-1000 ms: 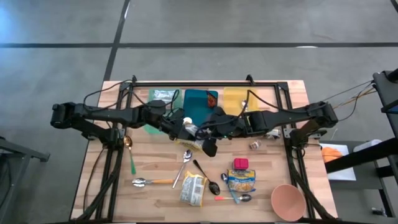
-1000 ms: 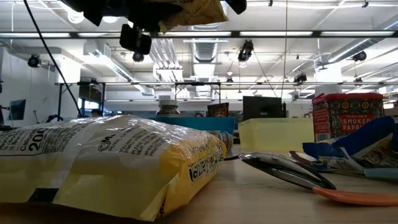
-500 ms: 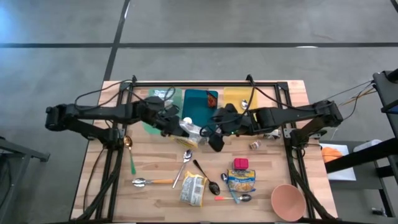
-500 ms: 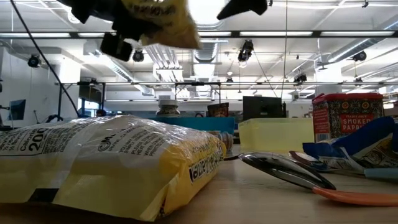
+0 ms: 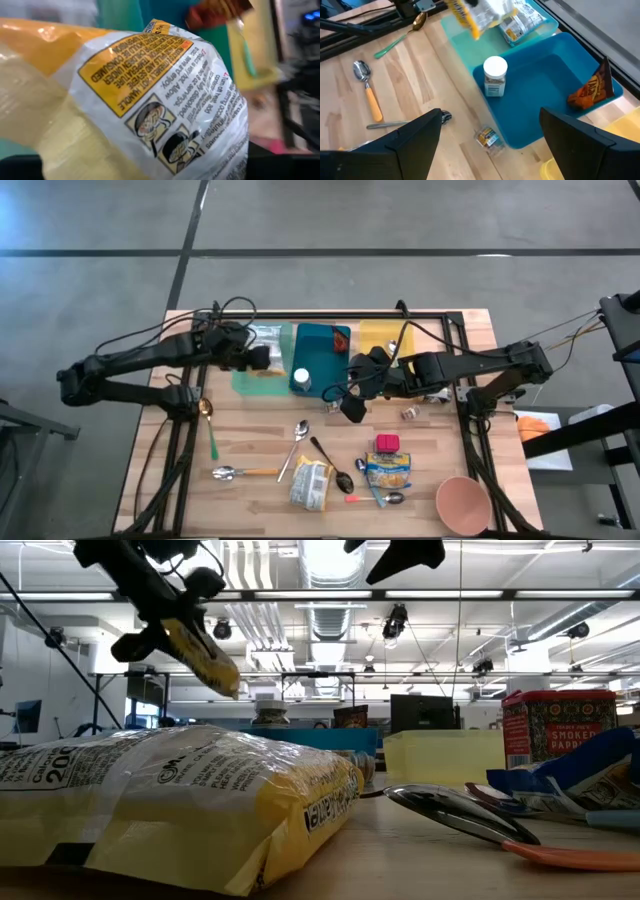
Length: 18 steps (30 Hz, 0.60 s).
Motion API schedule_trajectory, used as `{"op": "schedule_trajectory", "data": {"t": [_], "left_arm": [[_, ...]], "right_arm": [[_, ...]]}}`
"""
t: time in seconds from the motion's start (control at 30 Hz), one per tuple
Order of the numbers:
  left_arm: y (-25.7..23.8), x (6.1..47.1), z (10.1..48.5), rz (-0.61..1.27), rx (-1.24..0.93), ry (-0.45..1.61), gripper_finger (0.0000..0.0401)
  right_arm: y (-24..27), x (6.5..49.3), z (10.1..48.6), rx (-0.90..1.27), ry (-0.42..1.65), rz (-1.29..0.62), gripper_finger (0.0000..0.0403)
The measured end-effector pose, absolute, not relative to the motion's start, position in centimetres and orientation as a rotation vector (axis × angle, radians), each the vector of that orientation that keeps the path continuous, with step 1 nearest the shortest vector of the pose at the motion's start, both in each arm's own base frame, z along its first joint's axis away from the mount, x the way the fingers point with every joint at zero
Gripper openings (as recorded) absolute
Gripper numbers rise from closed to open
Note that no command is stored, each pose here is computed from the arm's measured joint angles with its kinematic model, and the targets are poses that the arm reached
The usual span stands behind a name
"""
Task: Pick & Place Food Item
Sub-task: Put the top yellow noodle pack into the green bin
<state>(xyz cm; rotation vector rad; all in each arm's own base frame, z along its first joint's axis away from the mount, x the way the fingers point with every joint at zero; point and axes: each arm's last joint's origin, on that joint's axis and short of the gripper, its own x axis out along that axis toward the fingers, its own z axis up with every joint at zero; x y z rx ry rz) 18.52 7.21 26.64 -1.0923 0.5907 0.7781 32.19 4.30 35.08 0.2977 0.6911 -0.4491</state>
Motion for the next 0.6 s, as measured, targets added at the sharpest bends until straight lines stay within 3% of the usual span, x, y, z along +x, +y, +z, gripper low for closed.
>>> {"op": "schedule_trajectory", "data": {"t": [0.23,0.6], "left_arm": [[9.1,19.1,25.3,0.937,-0.723,0.674,0.0124],[11.4,21.9,21.6,0.911,-0.429,0.887,0.0124]], "right_arm": [[4.2,31.8,34.8,0.282,0.736,-0.464,0.0334],[4.1,30.5,33.9,0.284,0.875,-0.532,0.0334]]}}
